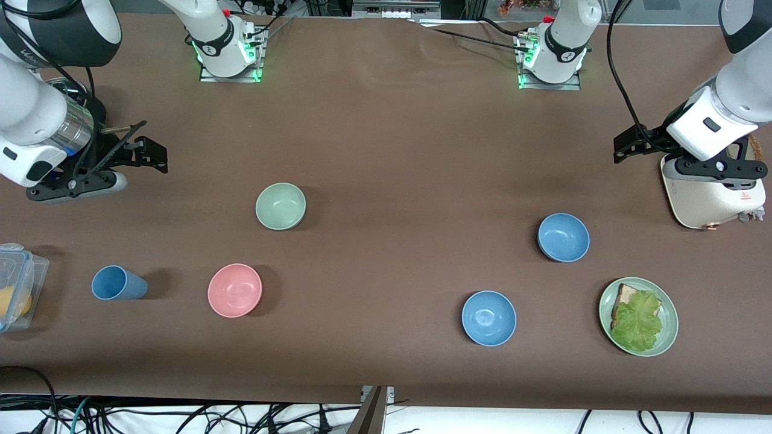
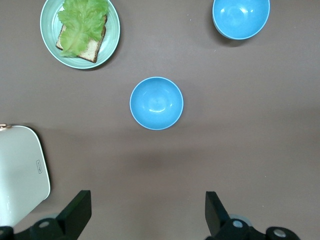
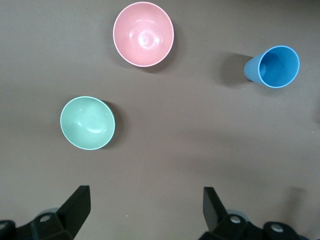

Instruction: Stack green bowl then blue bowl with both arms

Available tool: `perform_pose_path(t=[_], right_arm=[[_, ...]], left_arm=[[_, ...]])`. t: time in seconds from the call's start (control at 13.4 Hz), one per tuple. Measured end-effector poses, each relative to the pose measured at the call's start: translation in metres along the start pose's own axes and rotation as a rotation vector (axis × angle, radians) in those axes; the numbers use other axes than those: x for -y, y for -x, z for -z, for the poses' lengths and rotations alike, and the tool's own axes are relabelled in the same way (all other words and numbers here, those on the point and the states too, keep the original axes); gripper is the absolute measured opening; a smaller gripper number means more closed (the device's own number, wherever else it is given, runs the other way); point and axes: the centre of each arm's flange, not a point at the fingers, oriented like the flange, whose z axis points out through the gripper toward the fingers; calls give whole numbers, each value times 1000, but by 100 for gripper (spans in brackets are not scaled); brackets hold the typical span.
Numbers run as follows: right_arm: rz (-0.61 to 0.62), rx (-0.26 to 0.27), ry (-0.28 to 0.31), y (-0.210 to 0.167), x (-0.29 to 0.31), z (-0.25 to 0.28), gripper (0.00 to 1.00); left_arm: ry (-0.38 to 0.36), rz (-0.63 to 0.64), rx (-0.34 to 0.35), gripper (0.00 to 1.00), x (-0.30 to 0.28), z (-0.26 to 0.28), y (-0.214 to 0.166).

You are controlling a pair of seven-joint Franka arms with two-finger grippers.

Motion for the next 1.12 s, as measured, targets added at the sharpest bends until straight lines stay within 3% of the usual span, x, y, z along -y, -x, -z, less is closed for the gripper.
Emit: perform_pose_path(t=[1.12], right_arm=[[-10, -16, 1, -1, -7, 0, 100]], left_arm=[[0, 1, 0, 100, 0, 0, 0]])
